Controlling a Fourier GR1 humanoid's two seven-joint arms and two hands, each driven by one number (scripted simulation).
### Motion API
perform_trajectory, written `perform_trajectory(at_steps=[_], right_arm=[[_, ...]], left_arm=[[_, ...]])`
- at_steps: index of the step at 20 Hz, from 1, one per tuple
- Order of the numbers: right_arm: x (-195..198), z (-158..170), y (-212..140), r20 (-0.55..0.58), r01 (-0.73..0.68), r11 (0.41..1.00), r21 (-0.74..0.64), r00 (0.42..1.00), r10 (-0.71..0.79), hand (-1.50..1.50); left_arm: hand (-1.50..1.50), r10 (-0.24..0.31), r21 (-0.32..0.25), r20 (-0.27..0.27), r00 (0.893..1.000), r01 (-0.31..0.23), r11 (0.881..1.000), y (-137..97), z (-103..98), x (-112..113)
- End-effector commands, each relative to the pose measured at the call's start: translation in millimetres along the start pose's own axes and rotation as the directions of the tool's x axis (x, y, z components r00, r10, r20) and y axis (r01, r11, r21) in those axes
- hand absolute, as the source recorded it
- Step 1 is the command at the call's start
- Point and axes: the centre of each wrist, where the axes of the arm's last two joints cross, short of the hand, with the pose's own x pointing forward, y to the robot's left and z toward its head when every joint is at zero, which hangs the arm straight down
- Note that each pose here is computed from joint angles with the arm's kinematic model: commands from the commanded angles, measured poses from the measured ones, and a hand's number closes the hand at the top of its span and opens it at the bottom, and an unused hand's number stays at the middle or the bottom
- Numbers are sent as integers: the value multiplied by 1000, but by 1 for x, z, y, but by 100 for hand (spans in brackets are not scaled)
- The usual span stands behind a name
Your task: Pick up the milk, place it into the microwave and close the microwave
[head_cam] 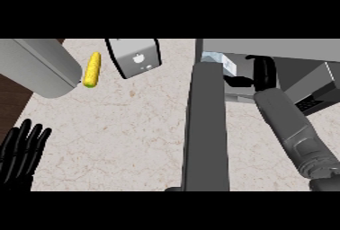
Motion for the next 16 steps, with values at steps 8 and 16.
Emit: perform_trajectory(at_steps=[8, 16], right_arm=[[22, -4, 17, 5, 11, 994, 108, 1000, -12, -150], [20, 1, 19, -6, 41, 999, 2, 999, -41, -150]], left_arm=[[-150, -19, -23, 5, 1000, 19, 1000, -11, -5, -6], [-150, -44, -21, 20, 999, 44, 999, -7, -5, -3]])
